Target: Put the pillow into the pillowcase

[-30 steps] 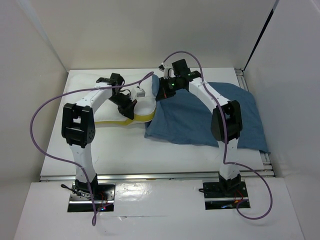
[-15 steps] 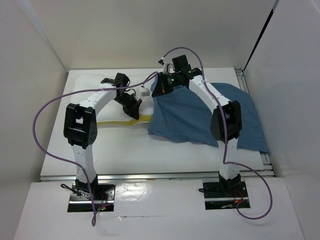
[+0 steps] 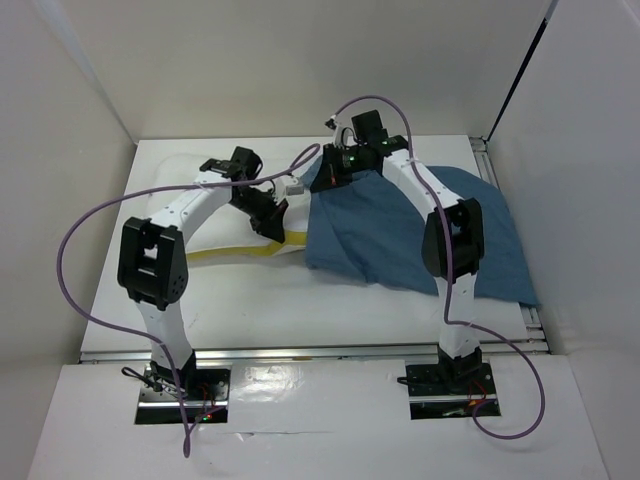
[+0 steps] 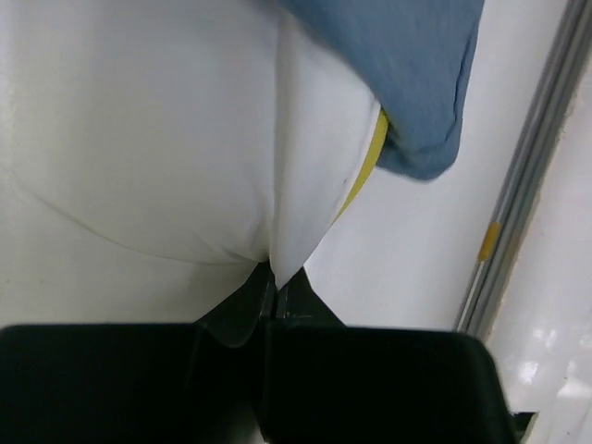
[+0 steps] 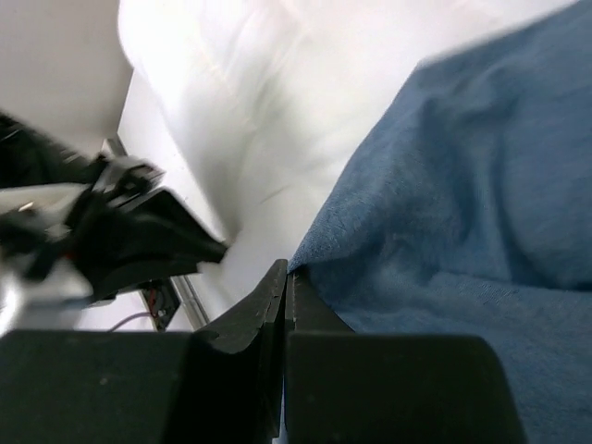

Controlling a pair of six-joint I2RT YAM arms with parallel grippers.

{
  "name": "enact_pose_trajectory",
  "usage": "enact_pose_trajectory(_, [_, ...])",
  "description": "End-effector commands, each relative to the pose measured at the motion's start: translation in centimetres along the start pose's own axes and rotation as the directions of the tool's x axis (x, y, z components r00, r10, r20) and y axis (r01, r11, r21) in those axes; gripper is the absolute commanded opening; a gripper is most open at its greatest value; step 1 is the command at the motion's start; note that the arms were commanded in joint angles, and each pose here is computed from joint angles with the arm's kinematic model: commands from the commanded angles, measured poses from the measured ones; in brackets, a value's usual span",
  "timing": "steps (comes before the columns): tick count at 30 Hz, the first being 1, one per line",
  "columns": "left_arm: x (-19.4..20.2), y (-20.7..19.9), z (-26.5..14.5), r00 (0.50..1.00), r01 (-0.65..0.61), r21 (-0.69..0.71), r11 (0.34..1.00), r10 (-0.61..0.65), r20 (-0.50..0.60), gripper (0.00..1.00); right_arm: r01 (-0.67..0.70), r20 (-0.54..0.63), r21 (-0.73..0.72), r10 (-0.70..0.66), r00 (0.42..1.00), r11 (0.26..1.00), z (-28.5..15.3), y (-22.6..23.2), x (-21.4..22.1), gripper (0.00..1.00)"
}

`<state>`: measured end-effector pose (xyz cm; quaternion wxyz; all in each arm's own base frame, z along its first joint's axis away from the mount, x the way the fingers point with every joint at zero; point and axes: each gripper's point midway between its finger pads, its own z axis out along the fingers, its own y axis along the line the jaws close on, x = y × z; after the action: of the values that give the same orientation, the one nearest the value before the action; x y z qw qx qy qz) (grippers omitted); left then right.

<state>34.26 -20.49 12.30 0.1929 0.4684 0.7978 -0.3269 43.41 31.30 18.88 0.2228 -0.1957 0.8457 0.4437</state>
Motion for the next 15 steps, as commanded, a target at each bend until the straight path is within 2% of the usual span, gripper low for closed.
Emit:
enact_pose_trajectory(1, [0.1, -4.6, -1.3, 0.999, -0.016, 0.113, 0.993, 0.013, 0.032, 0.00, 0.011, 0.028, 0.004, -0.011, 1.000, 1.000, -0.2, -1.5, -0.9, 0.00])
enact_pose_trajectory(7, [3.6, -6.5, -0.7, 0.999, -0.017, 0.112, 0.994, 0.021, -0.032, 0.00, 0.012, 0.042, -0.019, -0.011, 0.999, 1.000, 0.0, -1.1, -1.8, 0.00])
enact_pose_trajectory(15, [3.6, -6.8, 2.4, 0.997, -0.061, 0.128, 0.990, 0.067, -0.041, 0.00, 0.037, 0.016, -0.081, -0.036, 0.999, 0.996, -0.5, 2.3, -0.5, 0.00])
